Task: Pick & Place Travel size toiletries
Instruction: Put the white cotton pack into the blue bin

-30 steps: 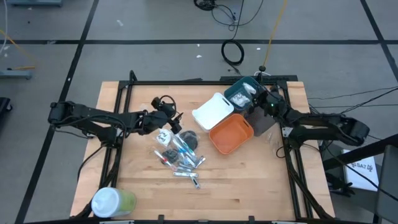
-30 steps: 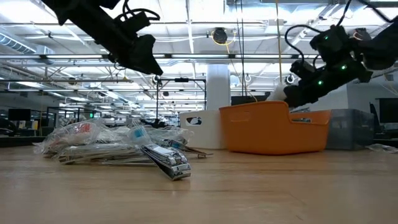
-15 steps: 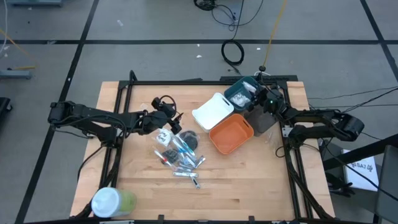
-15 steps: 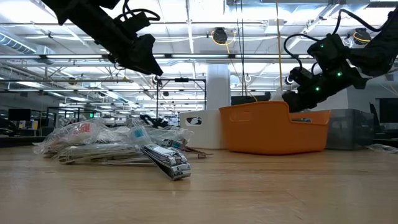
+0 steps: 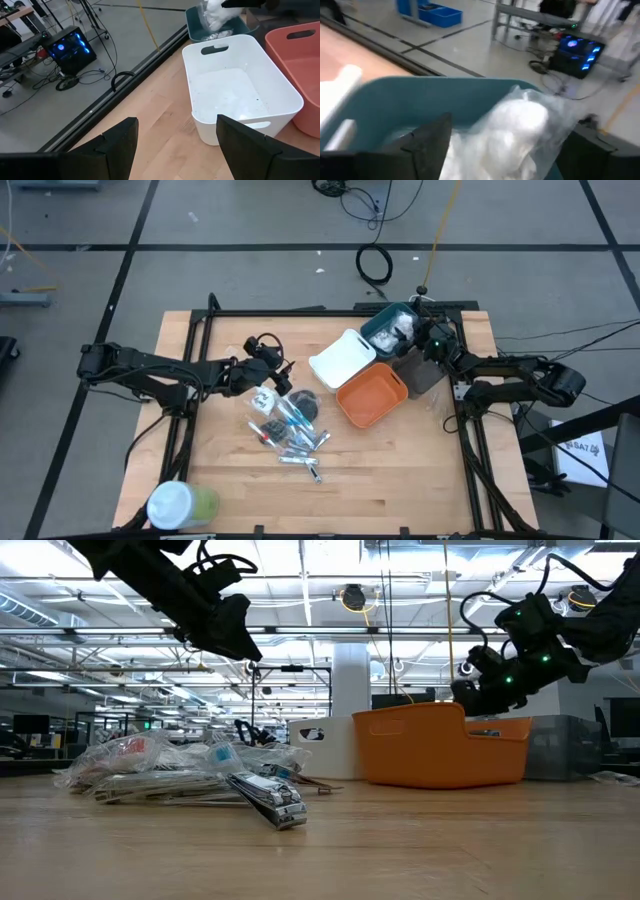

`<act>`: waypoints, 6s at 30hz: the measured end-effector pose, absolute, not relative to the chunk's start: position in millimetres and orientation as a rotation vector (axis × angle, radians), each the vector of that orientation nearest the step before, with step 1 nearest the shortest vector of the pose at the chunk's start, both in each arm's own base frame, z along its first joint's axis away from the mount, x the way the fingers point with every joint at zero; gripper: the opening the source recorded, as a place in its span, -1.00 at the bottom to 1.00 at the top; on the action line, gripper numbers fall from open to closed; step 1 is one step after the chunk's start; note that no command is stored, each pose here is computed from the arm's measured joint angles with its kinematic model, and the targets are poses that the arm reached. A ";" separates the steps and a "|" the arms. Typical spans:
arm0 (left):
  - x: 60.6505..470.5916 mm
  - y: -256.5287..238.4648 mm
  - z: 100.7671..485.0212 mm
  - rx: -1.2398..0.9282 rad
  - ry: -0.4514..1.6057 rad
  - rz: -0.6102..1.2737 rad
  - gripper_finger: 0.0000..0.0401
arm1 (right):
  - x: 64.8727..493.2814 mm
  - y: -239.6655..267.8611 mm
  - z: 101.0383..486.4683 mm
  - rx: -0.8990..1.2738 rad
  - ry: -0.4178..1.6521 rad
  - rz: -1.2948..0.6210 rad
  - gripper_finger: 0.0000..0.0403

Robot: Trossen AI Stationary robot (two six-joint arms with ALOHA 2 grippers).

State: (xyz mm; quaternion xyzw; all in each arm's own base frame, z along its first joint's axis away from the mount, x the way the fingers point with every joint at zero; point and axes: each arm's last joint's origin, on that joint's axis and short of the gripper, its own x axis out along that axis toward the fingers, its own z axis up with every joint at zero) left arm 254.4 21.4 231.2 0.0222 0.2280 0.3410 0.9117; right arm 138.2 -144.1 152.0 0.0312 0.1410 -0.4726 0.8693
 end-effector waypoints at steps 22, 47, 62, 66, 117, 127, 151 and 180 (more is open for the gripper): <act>246.5 8.6 215.8 -0.142 0.608 0.604 0.31 | 157.0 -102.1 210.0 0.179 -0.187 -0.005 0.58; 215.2 2.6 160.2 -0.658 1.198 0.853 0.31 | 159.7 -96.1 207.9 0.155 -0.153 0.014 0.58; 219.3 2.0 153.4 -0.686 1.247 0.807 -0.54 | 160.3 -96.5 203.3 0.168 -0.112 0.007 0.58; 218.9 3.4 156.6 -0.615 1.265 0.750 -0.93 | 160.3 -96.5 203.1 0.163 -0.111 0.006 0.58; 410.6 14.6 227.6 0.481 0.194 0.367 -0.99 | 191.7 -36.7 202.5 -0.032 -0.155 -0.168 0.57; 410.7 14.5 226.6 0.461 0.195 0.362 -0.99 | 191.6 -36.9 202.5 -0.035 -0.155 -0.169 0.02; 408.7 15.0 228.4 0.333 0.191 0.387 -0.58 | 191.8 -37.0 201.7 -0.056 -0.144 -0.170 -0.85; 201.9 20.2 238.4 -0.131 0.178 0.667 0.06 | 141.9 -84.8 194.8 -0.186 0.224 -0.831 -0.89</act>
